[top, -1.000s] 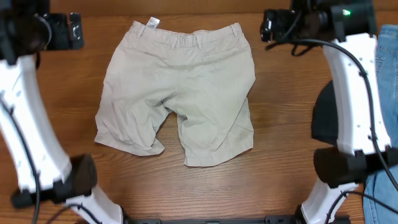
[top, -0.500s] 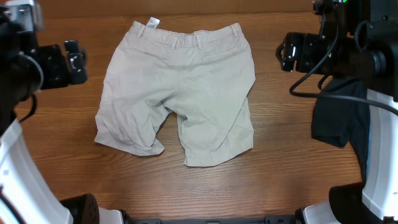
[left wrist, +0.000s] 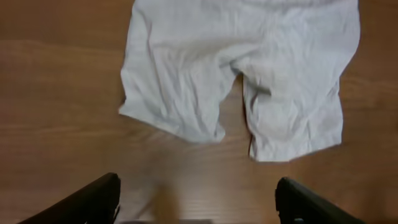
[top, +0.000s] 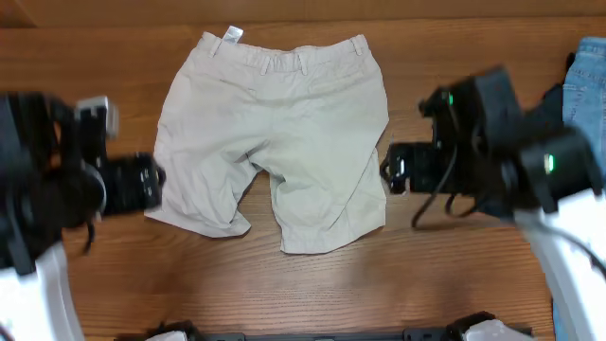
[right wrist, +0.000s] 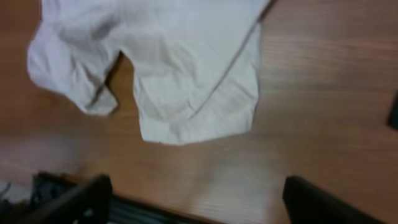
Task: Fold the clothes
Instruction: 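Release the shorts and lower both grippers to the leg openings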
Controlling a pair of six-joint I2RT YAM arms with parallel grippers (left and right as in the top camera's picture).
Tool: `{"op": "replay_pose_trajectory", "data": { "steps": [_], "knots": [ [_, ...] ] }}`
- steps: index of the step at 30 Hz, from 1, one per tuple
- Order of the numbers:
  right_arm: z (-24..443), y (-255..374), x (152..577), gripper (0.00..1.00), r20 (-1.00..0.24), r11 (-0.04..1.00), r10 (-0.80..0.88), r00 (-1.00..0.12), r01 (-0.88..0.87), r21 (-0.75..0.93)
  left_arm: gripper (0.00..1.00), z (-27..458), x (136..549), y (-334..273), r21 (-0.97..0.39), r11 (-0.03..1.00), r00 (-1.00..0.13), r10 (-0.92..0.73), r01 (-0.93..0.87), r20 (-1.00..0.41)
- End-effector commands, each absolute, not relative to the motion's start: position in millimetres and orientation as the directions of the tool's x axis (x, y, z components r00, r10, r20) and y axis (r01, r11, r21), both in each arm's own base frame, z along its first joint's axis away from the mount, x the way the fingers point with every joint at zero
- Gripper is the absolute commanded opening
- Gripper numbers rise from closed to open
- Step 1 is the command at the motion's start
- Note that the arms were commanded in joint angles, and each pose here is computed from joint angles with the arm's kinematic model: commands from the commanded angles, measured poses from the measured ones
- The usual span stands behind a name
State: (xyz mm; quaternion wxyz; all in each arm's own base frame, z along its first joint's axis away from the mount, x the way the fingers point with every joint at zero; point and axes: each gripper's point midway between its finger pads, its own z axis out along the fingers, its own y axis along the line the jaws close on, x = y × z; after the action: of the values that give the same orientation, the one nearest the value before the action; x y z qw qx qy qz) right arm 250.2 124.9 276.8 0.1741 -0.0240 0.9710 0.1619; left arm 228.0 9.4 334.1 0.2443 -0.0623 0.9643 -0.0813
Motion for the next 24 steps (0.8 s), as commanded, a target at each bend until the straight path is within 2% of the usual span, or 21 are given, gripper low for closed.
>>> {"op": "replay_pose_trajectory", "data": {
  "steps": [1, 2, 3, 5, 7, 11, 13, 18, 20, 22, 24],
  "knots": [
    [206.9, 117.7, 253.9, 0.86, -0.238, 0.953, 0.156, -0.959, 0.083, 0.292, 0.83, 291.9, 225.6, 15.0, -0.185, 0.971, -0.895, -0.212, -0.148, -0.394],
    [179.9, 116.6, 254.6, 0.75, -0.201, 0.953, 0.173, -0.964, 0.113, 0.280, 0.82, 279.6, 229.4, 14.9, -0.192, 0.969, -0.901, -0.216, -0.153, -0.376],
    [157.9, 115.7, 253.8, 0.71, -0.166, 0.952, 0.189, -0.968, 0.140, 0.271, 0.83, 270.0, 231.9, 14.8, -0.198, 0.967, -0.906, -0.221, -0.158, -0.360],
    [114.0, 121.4, 252.3, 0.66, -0.099, 0.949, 0.184, -0.978, 0.151, 0.276, 0.83, 251.0, 235.9, 9.9, -0.230, 0.961, -0.919, -0.223, -0.152, -0.324],
    [89.6, 123.1, 252.8, 0.65, -0.063, 0.951, 0.182, -0.981, 0.159, 0.266, 0.82, 237.9, 237.8, 7.2, -0.249, 0.956, -0.929, -0.225, -0.153, -0.295],
    [61.4, 124.4, 258.9, 0.64, -0.021, 0.956, 0.182, -0.983, 0.172, 0.240, 0.81, 222.3, 237.1, 5.9, -0.257, 0.953, -0.941, -0.228, -0.162, -0.249],
    [48.9, 123.9, 259.4, 0.53, 0.004, 0.959, 0.183, -0.983, 0.179, 0.222, 0.81, 222.1, 236.7, 5.8, -0.257, 0.953, -0.942, -0.227, -0.162, -0.248],
    [19.6, 120.3, 256.4, 0.41, 0.051, 0.960, 0.193, -0.980, 0.199, 0.196, 0.81, 222.2, 237.2, 6.0, -0.257, 0.953, -0.941, -0.228, -0.162, -0.250],
    [16.3, 119.3, 256.5, 0.30, 0.061, 0.958, 0.207, -0.976, 0.215, 0.191, 0.81, 222.2, 237.1, 5.9, -0.257, 0.953, -0.941, -0.228, -0.162, -0.249],
    [16.2, 118.0, 255.4, 0.08, 0.063, 0.959, 0.207, -0.976, 0.215, 0.183, 0.81, 222.2, 237.2, 5.9, -0.258, 0.953, -0.941, -0.228, -0.162, -0.250],
    [15.1, 105.3, 250.1, 0.04, 0.068, 0.967, 0.220, -0.973, 0.227, 0.116, 0.81, 222.2, 237.2, 6.0, -0.257, 0.953, -0.941, -0.228, -0.162, -0.250]
  ]
}}
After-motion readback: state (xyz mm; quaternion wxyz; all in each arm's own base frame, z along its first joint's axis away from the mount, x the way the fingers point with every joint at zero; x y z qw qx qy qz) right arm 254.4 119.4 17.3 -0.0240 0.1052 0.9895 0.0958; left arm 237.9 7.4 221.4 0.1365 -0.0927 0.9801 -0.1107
